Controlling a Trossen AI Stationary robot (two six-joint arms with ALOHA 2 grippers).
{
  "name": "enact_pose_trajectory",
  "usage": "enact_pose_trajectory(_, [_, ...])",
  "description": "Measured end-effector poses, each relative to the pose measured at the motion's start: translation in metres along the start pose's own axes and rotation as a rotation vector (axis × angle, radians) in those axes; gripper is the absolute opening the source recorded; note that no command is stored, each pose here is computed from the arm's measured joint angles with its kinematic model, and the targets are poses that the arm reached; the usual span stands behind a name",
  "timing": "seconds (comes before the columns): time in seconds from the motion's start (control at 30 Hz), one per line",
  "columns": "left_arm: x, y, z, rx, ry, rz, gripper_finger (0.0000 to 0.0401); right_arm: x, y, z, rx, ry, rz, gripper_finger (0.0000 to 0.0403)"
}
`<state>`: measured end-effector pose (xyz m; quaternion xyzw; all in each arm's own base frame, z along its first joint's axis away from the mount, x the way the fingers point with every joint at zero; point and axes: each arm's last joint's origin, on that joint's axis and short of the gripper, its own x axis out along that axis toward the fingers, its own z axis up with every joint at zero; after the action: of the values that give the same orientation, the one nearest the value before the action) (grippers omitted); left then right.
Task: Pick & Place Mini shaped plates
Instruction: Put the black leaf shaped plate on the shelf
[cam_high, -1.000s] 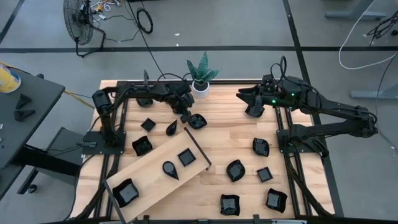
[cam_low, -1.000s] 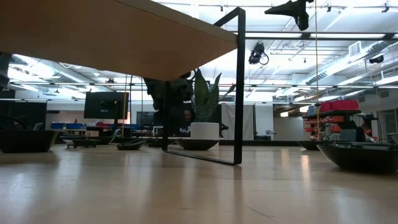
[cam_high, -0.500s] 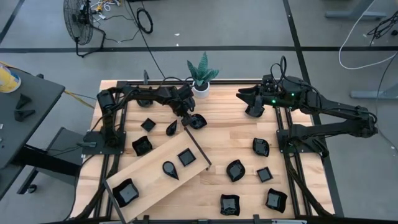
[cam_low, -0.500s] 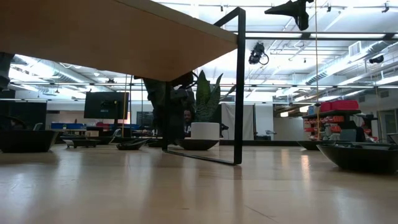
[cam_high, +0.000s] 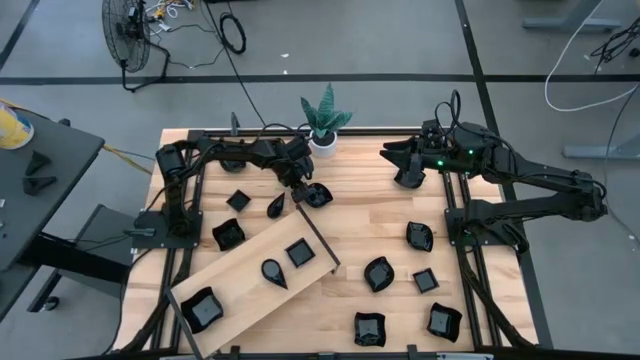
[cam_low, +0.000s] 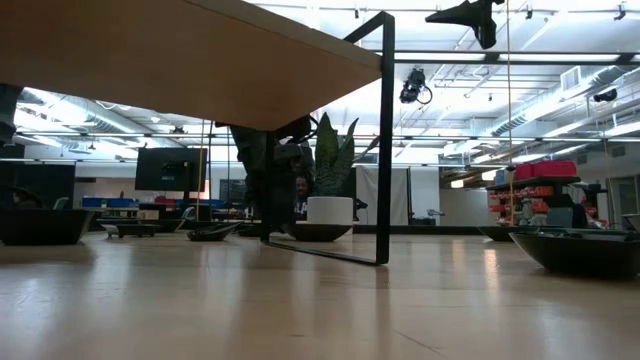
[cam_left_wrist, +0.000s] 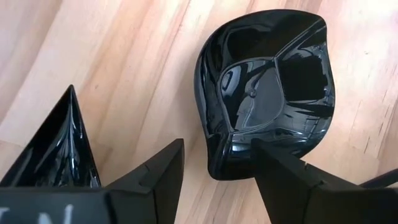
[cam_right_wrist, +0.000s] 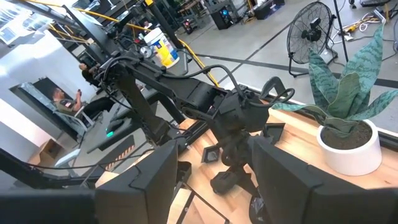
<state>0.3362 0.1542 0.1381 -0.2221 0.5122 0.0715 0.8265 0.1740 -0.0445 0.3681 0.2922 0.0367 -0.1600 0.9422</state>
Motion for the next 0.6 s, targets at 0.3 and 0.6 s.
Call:
enact_pose_trajectory(0.3, [0.001,-0.0037,-0.0002,0.001,0.003,0.001,0.0131,0.0,-0.0001,0.0,0.0,0.0,-0.001,0.021])
enact_pose_trajectory(0.6, [0.0009,-0.0035,-0.0001,-0.018,0.002,0.004,0.0064,0.0,0.0,0.0,0.0,0.0,0.0,0.021])
